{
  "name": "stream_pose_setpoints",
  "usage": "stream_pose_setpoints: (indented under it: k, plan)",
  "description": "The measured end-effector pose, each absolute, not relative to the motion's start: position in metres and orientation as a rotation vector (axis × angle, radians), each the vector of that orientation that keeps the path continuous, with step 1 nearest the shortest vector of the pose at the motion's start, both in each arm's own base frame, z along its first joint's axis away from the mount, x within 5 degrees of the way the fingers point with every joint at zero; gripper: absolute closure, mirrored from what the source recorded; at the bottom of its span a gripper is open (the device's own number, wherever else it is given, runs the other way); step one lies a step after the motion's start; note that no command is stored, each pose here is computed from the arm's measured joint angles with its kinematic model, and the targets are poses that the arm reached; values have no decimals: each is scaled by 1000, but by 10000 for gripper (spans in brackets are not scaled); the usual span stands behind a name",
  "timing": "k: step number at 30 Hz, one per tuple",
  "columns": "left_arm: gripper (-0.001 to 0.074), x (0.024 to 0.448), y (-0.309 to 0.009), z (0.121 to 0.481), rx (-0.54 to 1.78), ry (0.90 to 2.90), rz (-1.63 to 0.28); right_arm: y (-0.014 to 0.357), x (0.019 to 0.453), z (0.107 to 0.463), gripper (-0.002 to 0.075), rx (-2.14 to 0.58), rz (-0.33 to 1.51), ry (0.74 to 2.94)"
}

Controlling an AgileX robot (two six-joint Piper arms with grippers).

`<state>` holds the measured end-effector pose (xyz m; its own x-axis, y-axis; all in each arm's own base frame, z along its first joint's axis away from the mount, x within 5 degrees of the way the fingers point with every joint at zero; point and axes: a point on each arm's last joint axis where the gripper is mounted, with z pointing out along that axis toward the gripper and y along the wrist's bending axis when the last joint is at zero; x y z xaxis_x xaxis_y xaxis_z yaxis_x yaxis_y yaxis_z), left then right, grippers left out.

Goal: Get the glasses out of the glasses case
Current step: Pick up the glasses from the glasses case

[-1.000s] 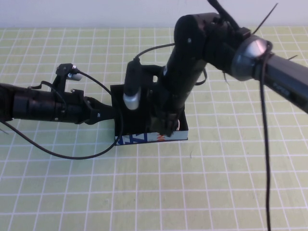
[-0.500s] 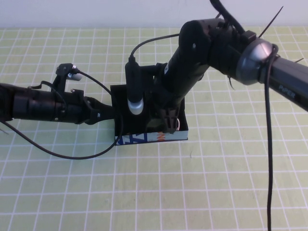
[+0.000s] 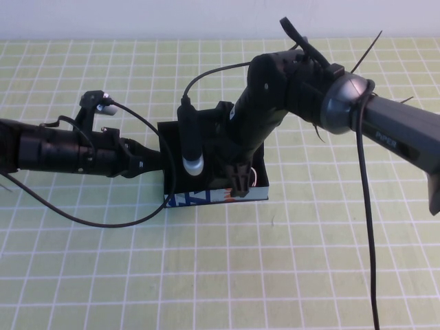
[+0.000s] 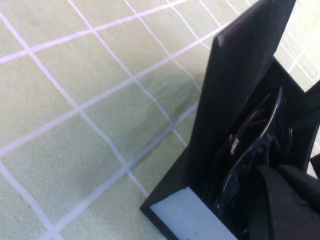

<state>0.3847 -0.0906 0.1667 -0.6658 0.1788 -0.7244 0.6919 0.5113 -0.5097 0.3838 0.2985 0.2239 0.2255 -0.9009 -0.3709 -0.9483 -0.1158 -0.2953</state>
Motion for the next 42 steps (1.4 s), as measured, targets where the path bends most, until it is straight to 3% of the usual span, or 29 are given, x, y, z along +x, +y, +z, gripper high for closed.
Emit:
stream_pose_setpoints:
  k: [42]
  plan:
    - [739, 385, -91, 167, 708, 2148, -1098, 300, 395, 194, 433, -2054, 89, 1714]
